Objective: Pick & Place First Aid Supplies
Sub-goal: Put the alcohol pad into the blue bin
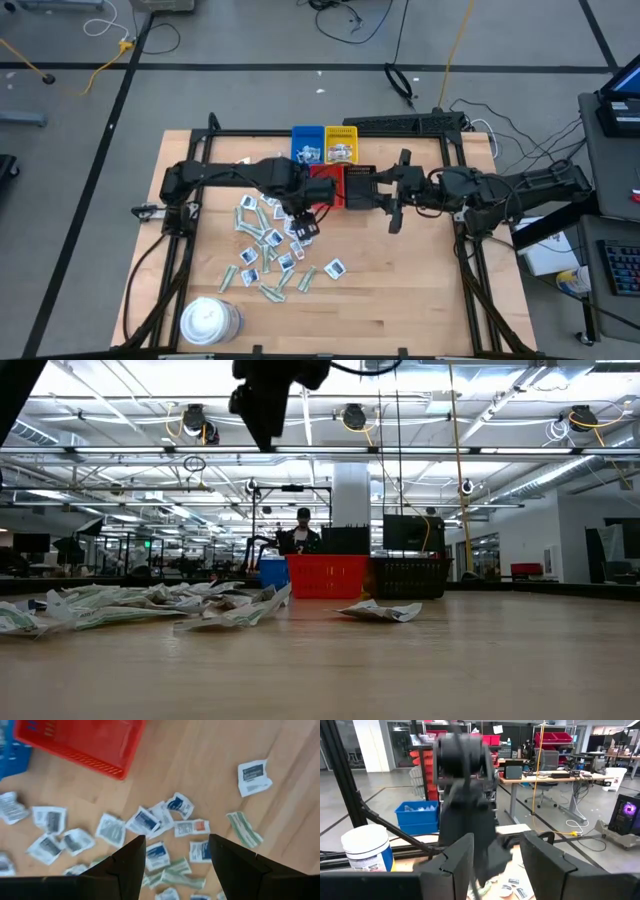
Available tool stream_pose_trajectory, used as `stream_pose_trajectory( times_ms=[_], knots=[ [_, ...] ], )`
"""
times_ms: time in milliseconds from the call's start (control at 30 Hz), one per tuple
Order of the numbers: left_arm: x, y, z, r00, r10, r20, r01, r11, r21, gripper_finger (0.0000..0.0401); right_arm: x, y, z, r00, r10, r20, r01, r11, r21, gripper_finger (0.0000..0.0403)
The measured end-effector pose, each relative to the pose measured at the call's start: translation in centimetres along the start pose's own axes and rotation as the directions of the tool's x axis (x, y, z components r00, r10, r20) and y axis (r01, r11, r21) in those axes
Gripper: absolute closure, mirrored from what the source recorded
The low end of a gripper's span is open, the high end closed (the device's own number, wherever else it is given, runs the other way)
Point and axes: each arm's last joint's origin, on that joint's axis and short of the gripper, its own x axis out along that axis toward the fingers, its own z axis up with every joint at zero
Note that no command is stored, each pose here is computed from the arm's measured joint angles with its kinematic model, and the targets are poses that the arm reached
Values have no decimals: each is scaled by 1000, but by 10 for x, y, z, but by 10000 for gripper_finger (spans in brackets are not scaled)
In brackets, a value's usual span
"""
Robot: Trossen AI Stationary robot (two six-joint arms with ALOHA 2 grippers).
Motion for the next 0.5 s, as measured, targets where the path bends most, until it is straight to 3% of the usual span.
stream_pose_trajectory(
  times_ms=[500],
  knots=[
    [99, -23, -19, 1000, -18, 12, 18, 999, 30, 178, -1, -1, 1, 1000, -2, 4, 3, 1000, -24, 248]
  ],
)
